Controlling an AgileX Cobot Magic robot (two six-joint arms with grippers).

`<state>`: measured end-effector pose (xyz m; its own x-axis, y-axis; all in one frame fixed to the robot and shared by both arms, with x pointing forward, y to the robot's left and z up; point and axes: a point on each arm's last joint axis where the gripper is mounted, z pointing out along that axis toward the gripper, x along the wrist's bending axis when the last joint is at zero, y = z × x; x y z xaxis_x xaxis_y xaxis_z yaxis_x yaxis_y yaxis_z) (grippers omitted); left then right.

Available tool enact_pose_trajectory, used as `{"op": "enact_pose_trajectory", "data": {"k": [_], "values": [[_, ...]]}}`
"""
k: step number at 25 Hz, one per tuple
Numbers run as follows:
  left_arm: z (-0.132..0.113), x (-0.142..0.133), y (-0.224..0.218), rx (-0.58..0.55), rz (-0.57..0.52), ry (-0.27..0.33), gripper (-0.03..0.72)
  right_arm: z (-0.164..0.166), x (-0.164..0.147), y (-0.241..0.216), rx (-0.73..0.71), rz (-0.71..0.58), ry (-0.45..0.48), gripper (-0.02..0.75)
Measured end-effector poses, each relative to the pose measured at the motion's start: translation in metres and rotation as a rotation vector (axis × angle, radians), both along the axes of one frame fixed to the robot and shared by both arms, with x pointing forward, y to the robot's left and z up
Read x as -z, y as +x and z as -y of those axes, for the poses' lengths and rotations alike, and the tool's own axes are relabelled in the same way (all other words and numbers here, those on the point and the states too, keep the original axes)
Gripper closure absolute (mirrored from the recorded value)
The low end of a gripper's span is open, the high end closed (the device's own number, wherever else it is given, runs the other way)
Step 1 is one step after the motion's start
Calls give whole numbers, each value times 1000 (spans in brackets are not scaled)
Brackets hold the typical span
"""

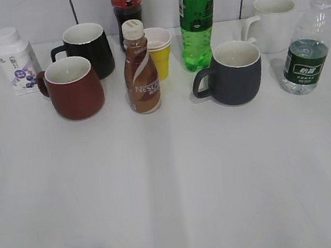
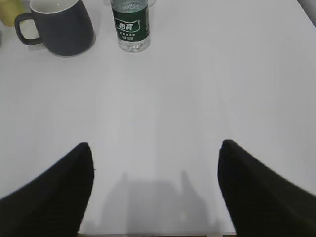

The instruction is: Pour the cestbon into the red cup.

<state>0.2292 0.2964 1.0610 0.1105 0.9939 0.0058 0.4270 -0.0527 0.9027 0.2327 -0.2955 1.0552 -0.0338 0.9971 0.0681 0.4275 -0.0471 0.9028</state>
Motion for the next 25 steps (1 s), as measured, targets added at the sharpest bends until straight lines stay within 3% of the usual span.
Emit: {"op": "enact_pose_trajectory", "data": {"k": [25], "values": [[0, 0, -1, 0, 4, 0, 451, 0, 0, 0, 0, 0, 0, 152]]}}
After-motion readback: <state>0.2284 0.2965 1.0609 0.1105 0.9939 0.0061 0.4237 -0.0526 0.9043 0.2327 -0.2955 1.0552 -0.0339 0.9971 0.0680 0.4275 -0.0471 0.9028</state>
